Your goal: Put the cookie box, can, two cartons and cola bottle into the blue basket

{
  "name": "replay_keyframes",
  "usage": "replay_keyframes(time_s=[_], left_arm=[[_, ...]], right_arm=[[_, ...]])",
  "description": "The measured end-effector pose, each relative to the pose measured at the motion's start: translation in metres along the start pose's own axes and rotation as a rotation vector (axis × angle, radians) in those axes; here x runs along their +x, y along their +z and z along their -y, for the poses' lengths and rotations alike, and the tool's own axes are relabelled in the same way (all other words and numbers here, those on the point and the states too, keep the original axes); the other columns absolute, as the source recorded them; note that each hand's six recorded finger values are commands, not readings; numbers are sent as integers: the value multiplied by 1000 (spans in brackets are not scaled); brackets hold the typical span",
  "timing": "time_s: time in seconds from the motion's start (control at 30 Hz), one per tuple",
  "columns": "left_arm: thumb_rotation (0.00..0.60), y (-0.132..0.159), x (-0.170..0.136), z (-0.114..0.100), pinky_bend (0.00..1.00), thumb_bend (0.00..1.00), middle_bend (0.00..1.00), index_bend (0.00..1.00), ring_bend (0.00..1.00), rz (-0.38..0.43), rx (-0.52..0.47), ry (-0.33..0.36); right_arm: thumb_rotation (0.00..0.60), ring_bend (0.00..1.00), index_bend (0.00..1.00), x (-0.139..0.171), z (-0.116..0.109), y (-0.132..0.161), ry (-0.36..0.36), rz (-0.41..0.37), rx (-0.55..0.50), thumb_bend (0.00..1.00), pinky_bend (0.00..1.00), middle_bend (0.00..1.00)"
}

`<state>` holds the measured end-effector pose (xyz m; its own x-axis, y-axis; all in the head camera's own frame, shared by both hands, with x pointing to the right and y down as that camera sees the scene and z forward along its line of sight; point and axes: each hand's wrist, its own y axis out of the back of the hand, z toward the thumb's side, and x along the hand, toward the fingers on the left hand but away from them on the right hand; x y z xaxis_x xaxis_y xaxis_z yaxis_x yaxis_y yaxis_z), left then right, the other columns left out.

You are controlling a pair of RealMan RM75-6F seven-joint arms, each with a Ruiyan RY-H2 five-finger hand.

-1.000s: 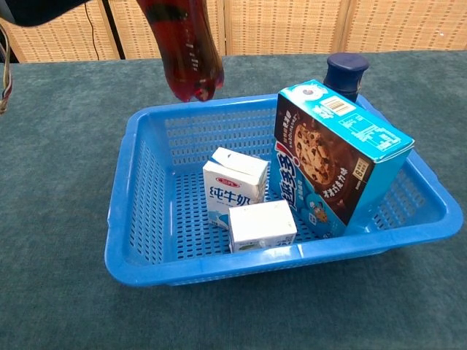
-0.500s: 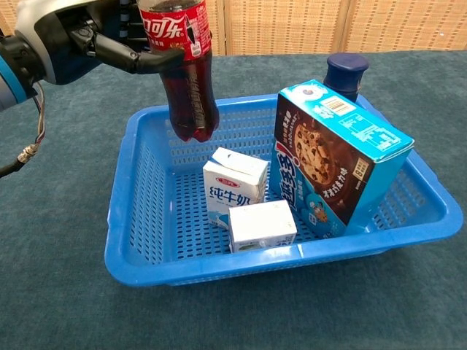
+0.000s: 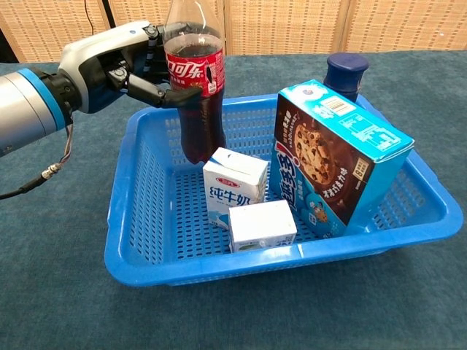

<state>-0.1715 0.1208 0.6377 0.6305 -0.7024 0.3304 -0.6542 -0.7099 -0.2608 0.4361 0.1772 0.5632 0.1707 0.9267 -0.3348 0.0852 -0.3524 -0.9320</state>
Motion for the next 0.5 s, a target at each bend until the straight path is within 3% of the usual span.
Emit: replay_keyframes(time_s=[0.13,0.37,0.5], left_arm=[[600,-1,-1,2,14,446,254,283,101,3,36,-6],[600,-2,-1,6,0,439,220,259,58,2,64,-17],[600,-1,-3,6,0,425,121,211,12,6,62,-30]], right_arm=[[600,0,44,0,0,0,0,-2,-1,0,0,0],[600,0,44,1,-1,0,-2,-2,-3,0,0,0],[600,0,44,1,-1,1,-3,-3,-4,0,0,0]])
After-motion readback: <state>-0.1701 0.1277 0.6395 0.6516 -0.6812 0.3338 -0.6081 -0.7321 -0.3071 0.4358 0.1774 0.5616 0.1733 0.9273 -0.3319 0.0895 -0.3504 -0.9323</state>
